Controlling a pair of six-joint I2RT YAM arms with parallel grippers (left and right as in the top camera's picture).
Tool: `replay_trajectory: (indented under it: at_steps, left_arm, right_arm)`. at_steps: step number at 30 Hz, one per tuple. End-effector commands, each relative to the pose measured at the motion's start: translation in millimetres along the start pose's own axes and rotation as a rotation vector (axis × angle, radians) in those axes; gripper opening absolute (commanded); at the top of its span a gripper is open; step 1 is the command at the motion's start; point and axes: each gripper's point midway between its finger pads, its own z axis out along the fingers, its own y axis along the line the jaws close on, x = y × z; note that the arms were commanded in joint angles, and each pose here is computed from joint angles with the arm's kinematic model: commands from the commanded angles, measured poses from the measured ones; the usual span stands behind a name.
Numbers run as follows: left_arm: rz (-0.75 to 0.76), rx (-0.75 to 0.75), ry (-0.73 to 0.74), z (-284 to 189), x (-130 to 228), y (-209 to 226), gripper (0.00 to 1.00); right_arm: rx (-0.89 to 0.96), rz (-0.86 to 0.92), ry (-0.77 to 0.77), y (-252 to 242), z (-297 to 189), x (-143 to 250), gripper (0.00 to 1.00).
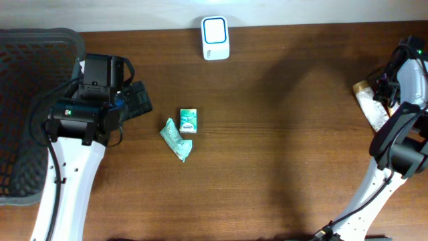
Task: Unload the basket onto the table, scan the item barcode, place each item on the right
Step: 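Carry the orange packet to the right edge and release it, then grasp the green packet on the table with the right gripper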
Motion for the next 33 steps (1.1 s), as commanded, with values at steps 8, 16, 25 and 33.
replay_trajectory:
  at_steps: [8, 16, 25, 33]
  left_arm:
    - [0.013, -0.005, -0.01, -2, -2, 2, 0.99]
    - [0.013, -0.005, -0.01, -2, -2, 2, 0.99]
    - [0.013, -0.005, -0.01, -2, -2, 2, 0.99]
    - [0.013, -0.005, -0.01, -2, -2, 2, 0.99]
  right_arm:
    - [-0.963, -0.05, -0.279, 118, -245, -10, 0.99]
    - [-1.246, -0.744, -0.084, 321, -348, 190, 0.7]
    - [-1.188, -0.643, 0.166, 450, -318, 298, 0.45]
    - [-1.131, -0.669, 0.245, 465, -294, 334, 0.37]
